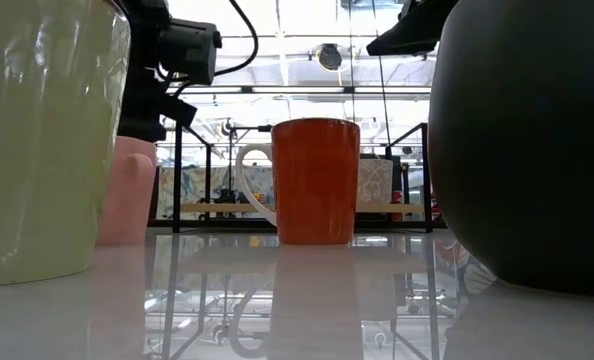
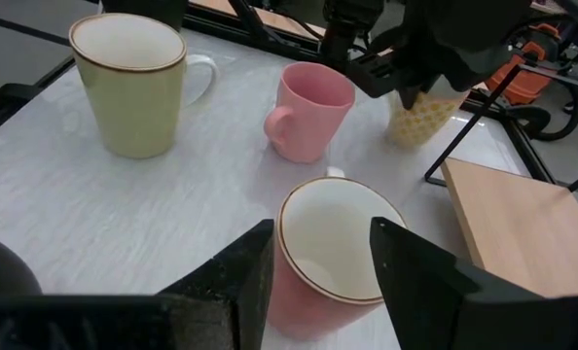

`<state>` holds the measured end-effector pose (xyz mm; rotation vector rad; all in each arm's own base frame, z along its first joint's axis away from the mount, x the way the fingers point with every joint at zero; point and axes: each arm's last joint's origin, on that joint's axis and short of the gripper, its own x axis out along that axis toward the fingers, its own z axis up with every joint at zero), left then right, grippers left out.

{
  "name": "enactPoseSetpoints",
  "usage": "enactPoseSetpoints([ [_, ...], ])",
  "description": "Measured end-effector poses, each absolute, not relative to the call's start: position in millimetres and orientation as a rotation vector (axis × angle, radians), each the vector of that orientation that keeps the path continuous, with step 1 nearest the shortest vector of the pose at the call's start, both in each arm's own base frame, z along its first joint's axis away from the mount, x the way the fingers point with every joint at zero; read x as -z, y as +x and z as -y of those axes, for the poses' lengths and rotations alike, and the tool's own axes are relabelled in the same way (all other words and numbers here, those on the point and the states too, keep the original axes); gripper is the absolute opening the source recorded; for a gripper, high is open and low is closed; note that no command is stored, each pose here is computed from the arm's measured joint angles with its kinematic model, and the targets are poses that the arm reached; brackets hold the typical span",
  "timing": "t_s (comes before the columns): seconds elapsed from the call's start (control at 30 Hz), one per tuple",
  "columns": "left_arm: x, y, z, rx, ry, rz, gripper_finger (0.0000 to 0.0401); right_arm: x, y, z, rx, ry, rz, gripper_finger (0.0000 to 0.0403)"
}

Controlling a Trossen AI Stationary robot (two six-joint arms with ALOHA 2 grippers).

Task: Place coffee mugs
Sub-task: Put the yellow mug on the shelf

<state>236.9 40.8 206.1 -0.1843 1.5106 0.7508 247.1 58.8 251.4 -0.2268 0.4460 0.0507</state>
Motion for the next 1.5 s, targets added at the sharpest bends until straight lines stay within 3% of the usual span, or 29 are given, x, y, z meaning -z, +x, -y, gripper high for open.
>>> enactPoseSetpoints([
  [0.07,-208,235,-41,-0.752,-0.173,-1.514,0.0020,-251,247,-59,-0.051,-0.227,-0.447,0.0162],
  [0.53,-254,192,-26,-0.741,-0.205,-1.499,0.0021,-251,247,-59,-0.051,-0.228,-0.451,0.0162],
  [1.0,-352,190,7,-0.531,-0.036,-1.137,0.0021,-258,250,-60,-0.041,-0.178,-0.374,0.0162],
  [1.5,-403,209,32,-0.291,0.101,-0.885,0.0021,-266,253,-58,0.004,-0.092,-0.292,0.0162],
])
